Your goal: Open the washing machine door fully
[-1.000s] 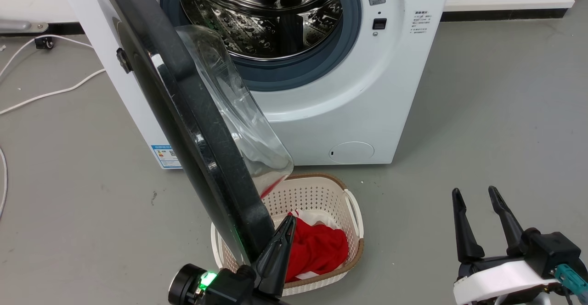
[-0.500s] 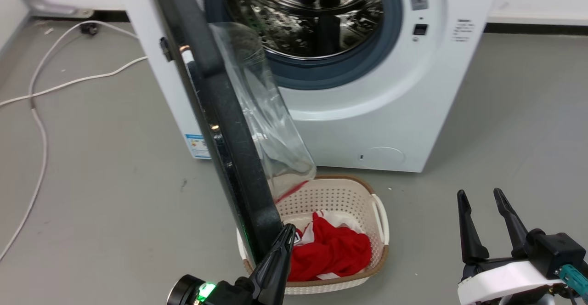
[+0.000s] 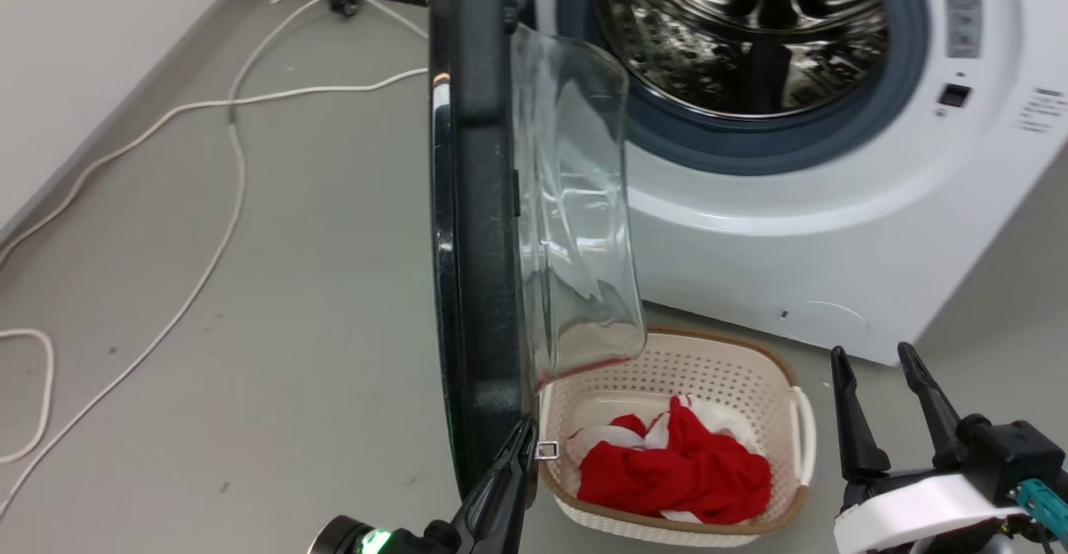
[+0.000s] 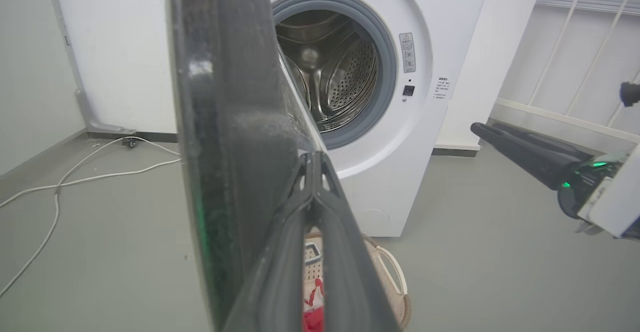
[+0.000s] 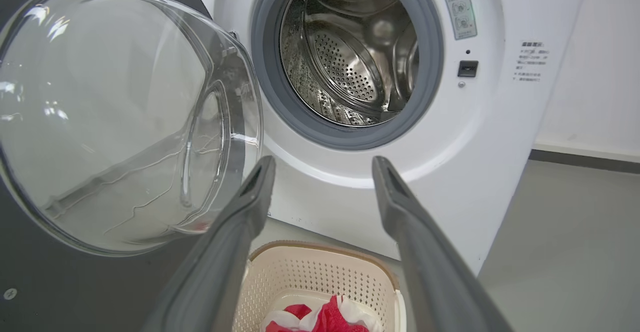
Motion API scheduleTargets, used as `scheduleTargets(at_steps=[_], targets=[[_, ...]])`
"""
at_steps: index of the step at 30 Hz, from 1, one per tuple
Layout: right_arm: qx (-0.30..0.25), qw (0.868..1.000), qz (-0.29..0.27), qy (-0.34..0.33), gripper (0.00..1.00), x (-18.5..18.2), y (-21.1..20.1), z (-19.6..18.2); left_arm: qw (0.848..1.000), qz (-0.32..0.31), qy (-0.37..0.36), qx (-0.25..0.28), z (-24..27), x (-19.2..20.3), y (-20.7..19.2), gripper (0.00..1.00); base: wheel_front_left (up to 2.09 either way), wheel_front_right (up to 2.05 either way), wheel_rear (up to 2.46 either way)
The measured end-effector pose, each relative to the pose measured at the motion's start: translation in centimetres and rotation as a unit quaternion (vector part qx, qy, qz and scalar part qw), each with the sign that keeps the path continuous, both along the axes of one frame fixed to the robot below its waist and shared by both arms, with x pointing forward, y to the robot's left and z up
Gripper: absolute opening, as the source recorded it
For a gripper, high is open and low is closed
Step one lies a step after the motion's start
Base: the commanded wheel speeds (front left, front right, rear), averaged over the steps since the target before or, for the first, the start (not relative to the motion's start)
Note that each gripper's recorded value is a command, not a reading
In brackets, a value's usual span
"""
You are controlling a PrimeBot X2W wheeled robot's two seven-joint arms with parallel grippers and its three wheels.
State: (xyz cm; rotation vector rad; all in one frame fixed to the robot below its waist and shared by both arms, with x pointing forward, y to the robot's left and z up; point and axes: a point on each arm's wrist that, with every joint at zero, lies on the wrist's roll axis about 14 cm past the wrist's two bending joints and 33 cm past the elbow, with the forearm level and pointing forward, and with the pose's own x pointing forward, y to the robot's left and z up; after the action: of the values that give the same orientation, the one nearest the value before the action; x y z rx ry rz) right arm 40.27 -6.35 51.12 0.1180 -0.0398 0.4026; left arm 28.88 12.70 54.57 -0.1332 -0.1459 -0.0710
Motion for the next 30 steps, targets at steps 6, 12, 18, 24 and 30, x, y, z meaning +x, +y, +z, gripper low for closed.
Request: scheduleTargets(at_steps=[6,12,18,24,30], targets=[[0.003,0.999,0.049,0.001,1.00,0.4,3.5,0.0,0.998,0.067,0.004,0.007,-0.3,-1.4,3.4,0.00,0.00,0.00,0.00],[0.005,0.997,0.076,0.007,1.00,0.7,5.5,-0.4,0.992,0.121,0.017,0.017,-1.2,-2.1,6.6,0.00,0.00,0.00,0.00],[0.004,0.997,0.080,0.016,1.00,0.9,5.7,-0.9,0.986,0.163,0.020,0.027,-1.5,-1.8,9.6,0.00,0.00,0.00,0.00],[0.003,0.997,0.072,0.023,1.00,1.5,5.2,-1.5,0.976,0.213,0.019,0.042,-1.4,-1.0,13.9,0.00,0.00,0.00,0.00],[0.003,0.998,0.063,0.029,1.00,2.0,4.8,-2.0,0.963,0.264,0.023,0.054,-1.3,-0.1,18.7,0.00,0.00,0.00,0.00]])
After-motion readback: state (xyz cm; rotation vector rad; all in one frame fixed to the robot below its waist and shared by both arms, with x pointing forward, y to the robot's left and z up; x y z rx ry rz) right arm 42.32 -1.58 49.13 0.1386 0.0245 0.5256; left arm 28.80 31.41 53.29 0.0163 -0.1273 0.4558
